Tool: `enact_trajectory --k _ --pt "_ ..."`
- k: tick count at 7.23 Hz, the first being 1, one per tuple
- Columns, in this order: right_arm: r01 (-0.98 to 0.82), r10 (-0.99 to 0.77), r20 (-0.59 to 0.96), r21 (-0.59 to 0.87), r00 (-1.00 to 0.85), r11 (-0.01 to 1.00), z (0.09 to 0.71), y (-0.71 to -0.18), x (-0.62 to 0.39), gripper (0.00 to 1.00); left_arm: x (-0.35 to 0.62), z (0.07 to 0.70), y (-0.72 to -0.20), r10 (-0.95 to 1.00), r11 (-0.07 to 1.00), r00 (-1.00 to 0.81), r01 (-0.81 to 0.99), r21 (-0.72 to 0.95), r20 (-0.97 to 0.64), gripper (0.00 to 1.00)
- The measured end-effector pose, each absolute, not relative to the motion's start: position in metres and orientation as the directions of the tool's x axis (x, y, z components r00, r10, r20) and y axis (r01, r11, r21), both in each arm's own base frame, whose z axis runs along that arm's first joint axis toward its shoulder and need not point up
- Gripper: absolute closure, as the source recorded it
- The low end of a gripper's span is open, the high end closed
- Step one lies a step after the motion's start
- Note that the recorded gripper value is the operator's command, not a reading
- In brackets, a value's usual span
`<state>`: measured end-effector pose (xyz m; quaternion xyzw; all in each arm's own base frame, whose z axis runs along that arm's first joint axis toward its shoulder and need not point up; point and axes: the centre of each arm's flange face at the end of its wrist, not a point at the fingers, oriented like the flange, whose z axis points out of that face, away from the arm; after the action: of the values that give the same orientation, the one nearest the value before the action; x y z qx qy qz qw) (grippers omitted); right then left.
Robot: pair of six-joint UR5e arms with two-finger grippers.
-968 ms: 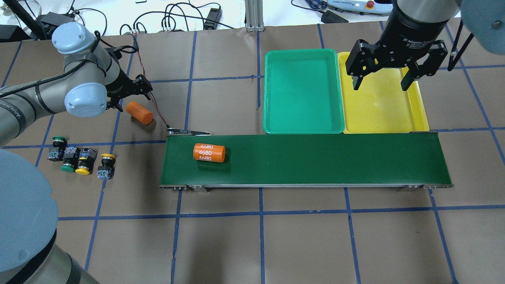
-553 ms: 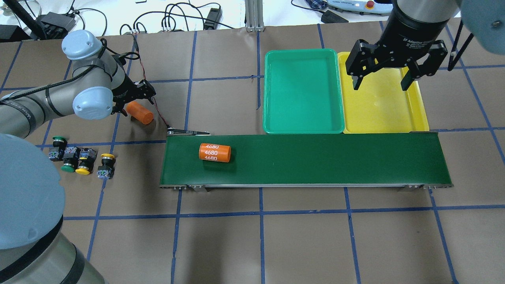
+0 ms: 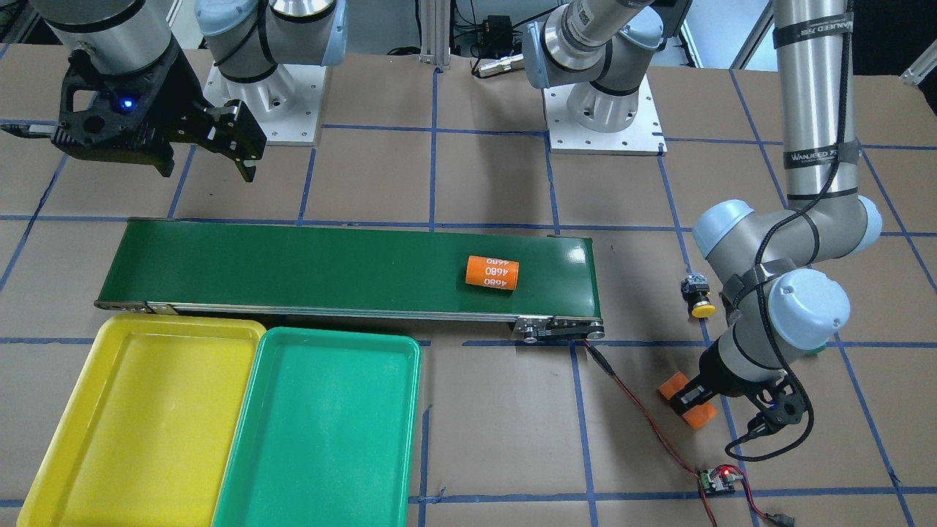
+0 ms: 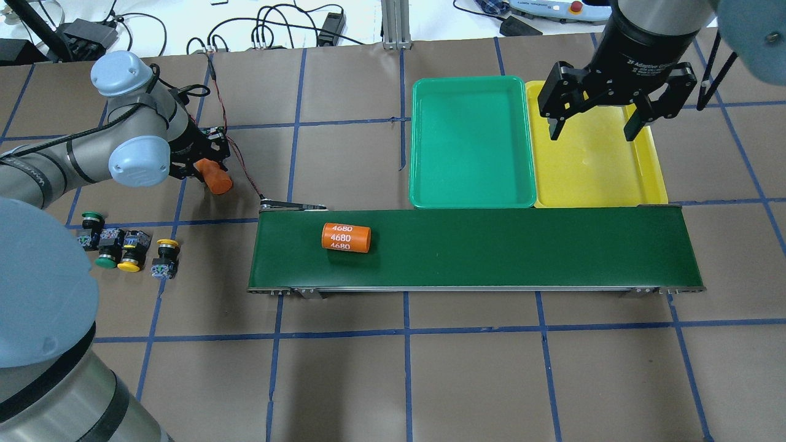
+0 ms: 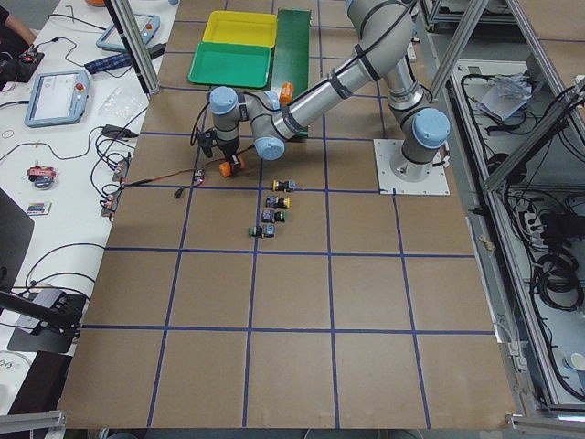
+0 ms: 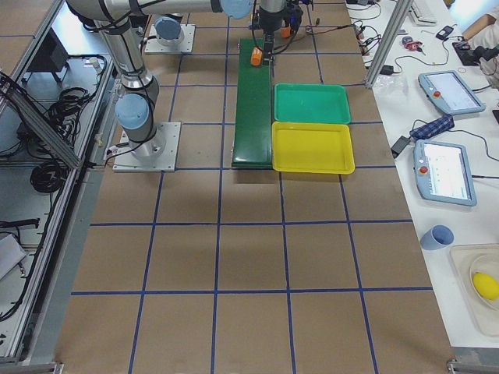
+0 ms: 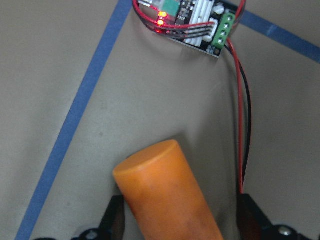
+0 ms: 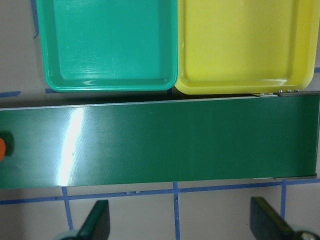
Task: Sort buttons by color to trays
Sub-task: 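Grasp the plain orange cylinder with the left gripper and lift it, then lower the plain cylinder onto the belt and open the left gripper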
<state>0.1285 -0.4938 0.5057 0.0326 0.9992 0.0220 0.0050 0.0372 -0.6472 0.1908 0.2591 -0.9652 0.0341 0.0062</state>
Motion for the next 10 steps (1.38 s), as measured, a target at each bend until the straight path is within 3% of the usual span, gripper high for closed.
enact_trajectory --k 5,10 --pt "0.065 0.065 -0.009 0.043 -0.998 0.997 0.506 -0.493 0.129 0.0 -0.008 0.273 -0.616 -0.781 0.618 -0.614 -0.786 -0.002 0.108 1.0" --pt "0.065 0.065 -0.009 0.043 -0.998 0.997 0.507 -0.493 0.129 0.0 -0.106 0.282 -0.514 -0.885 0.464 -0.461 -0.884 0.059 0.063 1.0"
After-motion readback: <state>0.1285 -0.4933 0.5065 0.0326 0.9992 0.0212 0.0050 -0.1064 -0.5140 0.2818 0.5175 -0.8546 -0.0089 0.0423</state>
